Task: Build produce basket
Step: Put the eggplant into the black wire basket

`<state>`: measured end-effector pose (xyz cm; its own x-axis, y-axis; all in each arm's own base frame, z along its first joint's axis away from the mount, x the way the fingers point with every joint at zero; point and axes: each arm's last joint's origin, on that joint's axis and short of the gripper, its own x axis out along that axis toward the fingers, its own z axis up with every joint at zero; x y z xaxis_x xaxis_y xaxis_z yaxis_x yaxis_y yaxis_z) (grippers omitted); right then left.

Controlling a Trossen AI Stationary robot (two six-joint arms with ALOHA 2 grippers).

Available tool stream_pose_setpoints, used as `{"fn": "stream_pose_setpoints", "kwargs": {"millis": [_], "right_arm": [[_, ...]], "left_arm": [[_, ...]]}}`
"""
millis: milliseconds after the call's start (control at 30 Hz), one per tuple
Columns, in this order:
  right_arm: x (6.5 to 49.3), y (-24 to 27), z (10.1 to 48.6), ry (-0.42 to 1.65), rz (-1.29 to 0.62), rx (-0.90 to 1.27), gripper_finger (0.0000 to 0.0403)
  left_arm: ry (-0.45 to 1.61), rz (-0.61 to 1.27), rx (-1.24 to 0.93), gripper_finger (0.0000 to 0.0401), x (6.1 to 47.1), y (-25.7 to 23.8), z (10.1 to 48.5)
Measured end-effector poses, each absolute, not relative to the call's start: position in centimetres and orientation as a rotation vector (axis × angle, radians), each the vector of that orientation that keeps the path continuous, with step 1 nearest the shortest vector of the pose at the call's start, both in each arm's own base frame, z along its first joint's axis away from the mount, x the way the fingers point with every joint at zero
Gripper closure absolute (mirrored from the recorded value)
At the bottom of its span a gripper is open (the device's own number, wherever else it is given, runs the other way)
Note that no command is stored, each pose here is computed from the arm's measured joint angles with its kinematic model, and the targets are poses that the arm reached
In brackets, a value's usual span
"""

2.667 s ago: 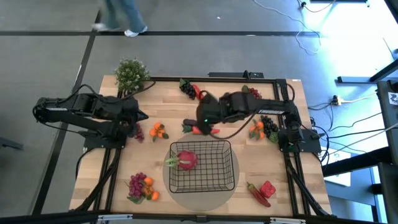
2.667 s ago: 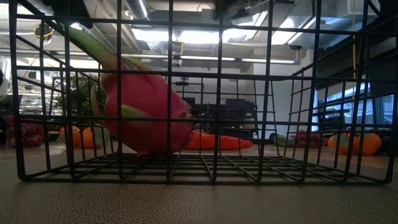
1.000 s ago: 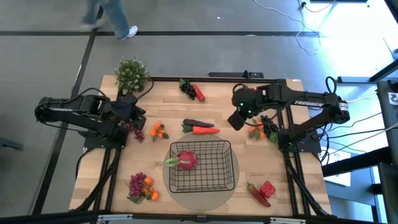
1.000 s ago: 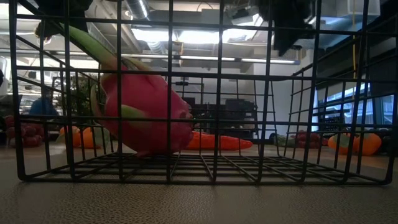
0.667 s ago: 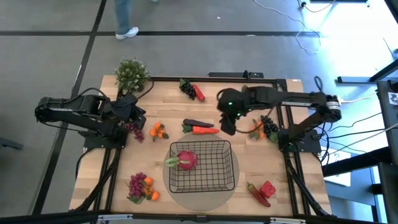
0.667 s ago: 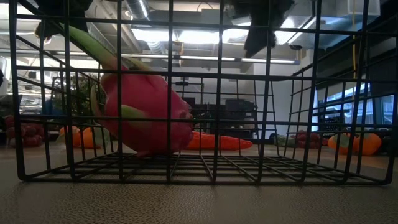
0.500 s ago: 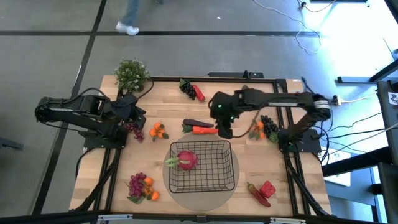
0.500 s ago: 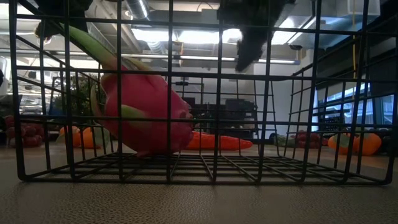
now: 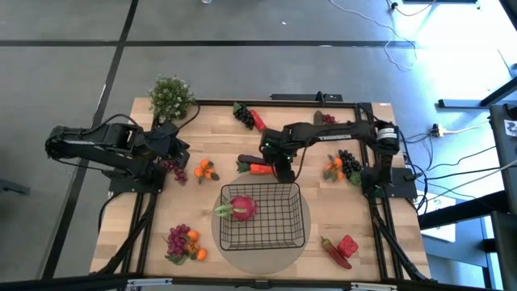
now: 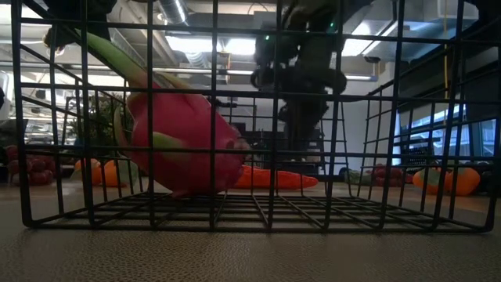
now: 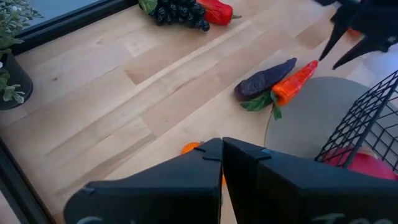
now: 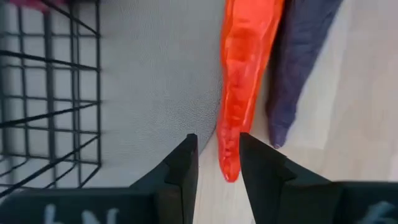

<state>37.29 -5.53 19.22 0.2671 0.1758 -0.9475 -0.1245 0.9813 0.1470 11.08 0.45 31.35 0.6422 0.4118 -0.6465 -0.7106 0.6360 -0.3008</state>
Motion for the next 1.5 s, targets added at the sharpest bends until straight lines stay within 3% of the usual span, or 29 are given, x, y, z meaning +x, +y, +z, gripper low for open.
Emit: {"fn": "stream_pose_setpoints", "kwargs": {"millis": [500,733,1000,1333,1500], "right_arm": [[38.0,-6.6,17.3,1.309,0.170,0.050,0.0298],[39.0,-6.6,19.5,1.248,0.211,0.056,0.0298],[39.9,-7.6,22.0,1.218,0.085,-0.003,0.0298],[39.3,-11.9,21.6,1.131,0.038,0.362,0.0298],[39.6,-12.2,19.7,1.165,0.079,0.377,0.0298]], "left_arm": [[0.567,0.683,-0.580,0.0401,11.1,0.4,31.3],[0.567,0.683,-0.580,0.0401,11.1,0.4,31.3],[0.566,0.683,-0.580,0.0401,11.1,0.4,31.3],[0.566,0.683,-0.580,0.0401,11.1,0.4,31.3],[0.566,0.683,-0.580,0.0401,11.1,0.4,31.3]]}}
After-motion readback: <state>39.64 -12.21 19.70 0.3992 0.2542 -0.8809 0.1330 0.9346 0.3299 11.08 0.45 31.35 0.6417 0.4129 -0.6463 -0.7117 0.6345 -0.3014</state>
